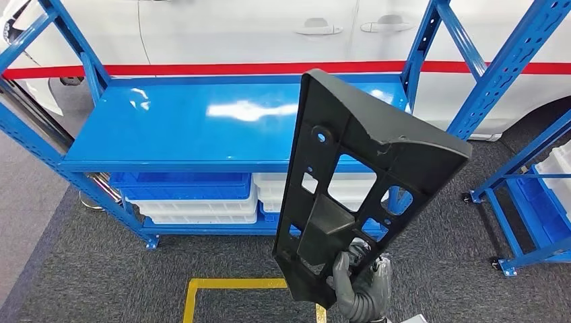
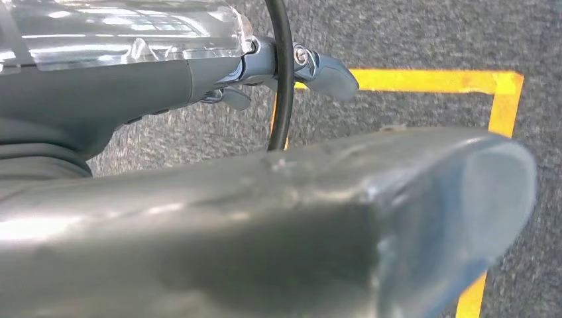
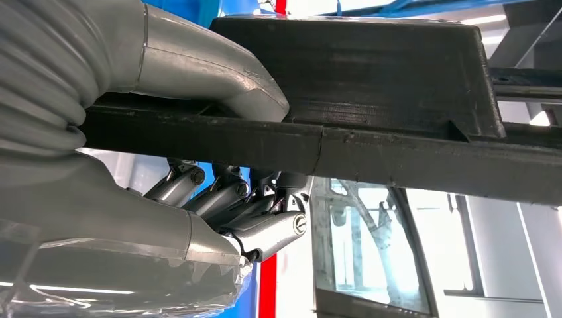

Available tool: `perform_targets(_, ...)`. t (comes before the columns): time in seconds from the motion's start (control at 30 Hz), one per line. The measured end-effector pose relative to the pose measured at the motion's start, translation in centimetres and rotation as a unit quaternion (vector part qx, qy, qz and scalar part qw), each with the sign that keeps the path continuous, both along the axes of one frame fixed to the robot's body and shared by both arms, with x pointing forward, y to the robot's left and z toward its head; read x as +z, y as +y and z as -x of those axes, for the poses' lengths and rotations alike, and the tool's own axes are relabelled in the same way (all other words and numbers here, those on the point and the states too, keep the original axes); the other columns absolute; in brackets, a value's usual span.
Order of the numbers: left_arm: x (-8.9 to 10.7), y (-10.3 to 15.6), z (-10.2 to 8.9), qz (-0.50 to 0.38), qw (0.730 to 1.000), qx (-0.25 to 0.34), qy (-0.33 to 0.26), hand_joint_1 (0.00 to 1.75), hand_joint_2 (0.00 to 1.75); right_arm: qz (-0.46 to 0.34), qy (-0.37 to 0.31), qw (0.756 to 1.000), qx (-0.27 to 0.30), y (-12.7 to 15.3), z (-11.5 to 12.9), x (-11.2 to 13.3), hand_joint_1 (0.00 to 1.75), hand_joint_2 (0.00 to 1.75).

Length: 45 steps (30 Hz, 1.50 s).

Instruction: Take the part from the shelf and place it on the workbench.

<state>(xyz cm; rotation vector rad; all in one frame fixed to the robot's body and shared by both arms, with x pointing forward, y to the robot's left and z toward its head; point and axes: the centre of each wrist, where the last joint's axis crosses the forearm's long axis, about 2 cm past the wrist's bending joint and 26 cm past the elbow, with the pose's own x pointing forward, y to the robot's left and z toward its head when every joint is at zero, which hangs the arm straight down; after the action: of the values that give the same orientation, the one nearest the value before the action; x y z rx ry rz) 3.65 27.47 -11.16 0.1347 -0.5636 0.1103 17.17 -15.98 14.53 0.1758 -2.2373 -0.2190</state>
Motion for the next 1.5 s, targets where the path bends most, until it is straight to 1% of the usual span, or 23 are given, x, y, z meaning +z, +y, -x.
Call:
perform_targets(0.43, 0.0, 0.0, 0.0, 0.005, 1.000, -0.001, -0.003, 0.00, 0.00, 0.007, 0.003, 1.000, -0.010, -0.4, 0.1, -0.1, 1.75, 1.75)
perform_targets(0.73, 0.0, -0.1, 0.2, 0.009, 1.000, -0.003, -0.005, 0.00, 0.00, -0.011, 0.008, 1.000, 0.008, -0.5, 0.5, -0.3, 1.75, 1.75)
perform_targets(1.0, 0.0, 0.0, 0.2, 0.005, 1.000, -0.002, -0.008, 0.00, 0.00, -0.012, 0.009, 1.000, 0.011, -0.6, 0.7, -0.4, 1.75, 1.75)
perform_targets(1.27, 0.0, -0.3, 0.6, 0.007, 1.000, 0.004, -0.004, 0.00, 0.00, -0.013, 0.029, 0.999, 0.008, -1.0, 1.7, -1.1, 1.75, 1.75)
perform_targets(1.5, 0.0, -0.5, 0.3, 0.010, 1.000, 0.007, -0.007, 0.00, 0.00, -0.015, 0.037, 0.999, 0.008, -1.3, 2.0, -1.4, 1.75, 1.75)
